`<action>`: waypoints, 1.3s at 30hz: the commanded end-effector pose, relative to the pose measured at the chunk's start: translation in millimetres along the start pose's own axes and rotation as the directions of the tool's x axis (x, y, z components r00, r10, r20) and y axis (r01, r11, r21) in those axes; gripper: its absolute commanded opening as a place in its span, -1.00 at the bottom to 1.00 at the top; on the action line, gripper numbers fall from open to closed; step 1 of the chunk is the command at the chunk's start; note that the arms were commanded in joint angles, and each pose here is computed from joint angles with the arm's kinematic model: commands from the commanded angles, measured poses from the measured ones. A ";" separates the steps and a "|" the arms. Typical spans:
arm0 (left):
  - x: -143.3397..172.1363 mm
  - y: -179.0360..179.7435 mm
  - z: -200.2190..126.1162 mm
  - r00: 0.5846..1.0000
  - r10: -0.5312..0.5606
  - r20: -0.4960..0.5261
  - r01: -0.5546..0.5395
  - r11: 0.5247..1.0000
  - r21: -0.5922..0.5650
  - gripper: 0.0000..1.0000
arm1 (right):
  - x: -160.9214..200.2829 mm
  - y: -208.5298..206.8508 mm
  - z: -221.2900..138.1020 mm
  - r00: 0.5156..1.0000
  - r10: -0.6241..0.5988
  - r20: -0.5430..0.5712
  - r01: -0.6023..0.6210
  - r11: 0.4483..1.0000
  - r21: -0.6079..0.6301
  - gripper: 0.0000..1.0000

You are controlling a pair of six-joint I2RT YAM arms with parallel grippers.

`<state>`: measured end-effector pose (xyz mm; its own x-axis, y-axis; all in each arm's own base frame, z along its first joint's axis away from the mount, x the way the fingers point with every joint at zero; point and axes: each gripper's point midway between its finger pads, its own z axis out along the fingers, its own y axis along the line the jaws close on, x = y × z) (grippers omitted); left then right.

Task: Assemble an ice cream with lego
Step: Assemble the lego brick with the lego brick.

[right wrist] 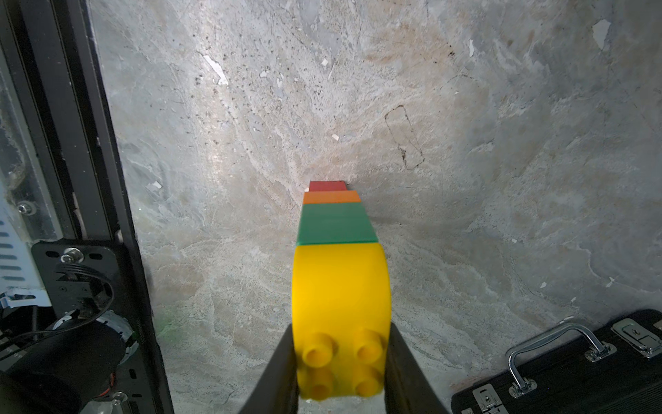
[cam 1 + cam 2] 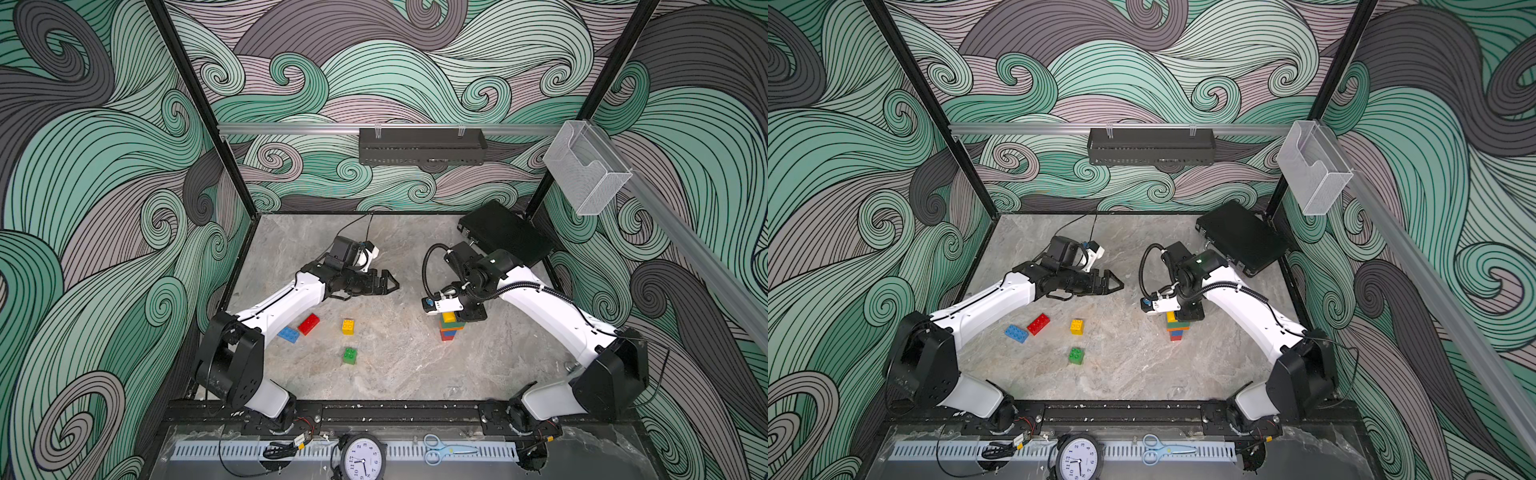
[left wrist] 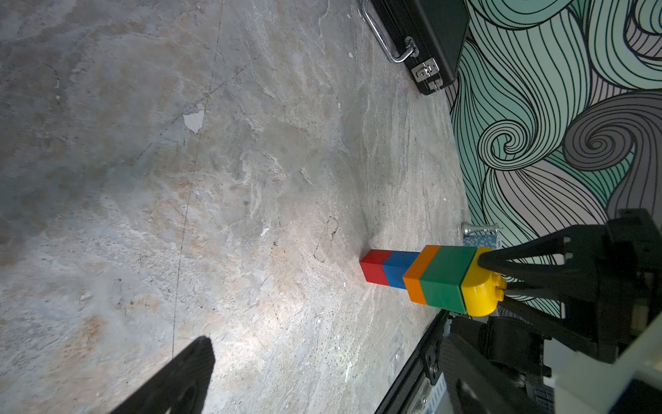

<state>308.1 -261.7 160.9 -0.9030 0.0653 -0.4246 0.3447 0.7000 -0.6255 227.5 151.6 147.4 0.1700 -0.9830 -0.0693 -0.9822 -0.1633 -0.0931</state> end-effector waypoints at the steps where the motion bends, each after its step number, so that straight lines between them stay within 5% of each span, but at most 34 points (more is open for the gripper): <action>1: 1.9 -4.4 -6.6 1.000 0.023 0.003 -0.023 1.000 -0.001 0.97 | 18.1 25.1 29.5 0.992 -0.012 -0.123 -0.008 0.987 -0.161 -1.00; 13: 2.2 -4.8 -7.7 1.000 0.024 0.004 -0.024 1.000 -0.001 0.97 | 15.7 42.2 44.3 0.991 0.032 -0.129 -0.065 0.963 -0.261 -1.00; 23: 1.6 -5.4 -9.2 1.000 0.026 0.008 -0.025 1.000 -0.003 0.97 | 14.3 41.9 38.4 0.978 0.136 -0.158 -0.174 0.950 -0.259 -1.00; 39: 1.9 -4.7 -9.5 1.000 0.029 0.006 -0.028 1.000 -0.009 0.97 | 4.1 42.1 25.1 0.983 0.157 -0.095 -0.175 0.957 -0.232 -1.00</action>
<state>307.2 -260.4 162.6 -0.9013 0.0656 -0.4282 0.3465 0.7025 -0.6217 224.9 153.3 146.7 0.0226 -0.9983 -0.0538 -0.9988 -0.0202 -0.0456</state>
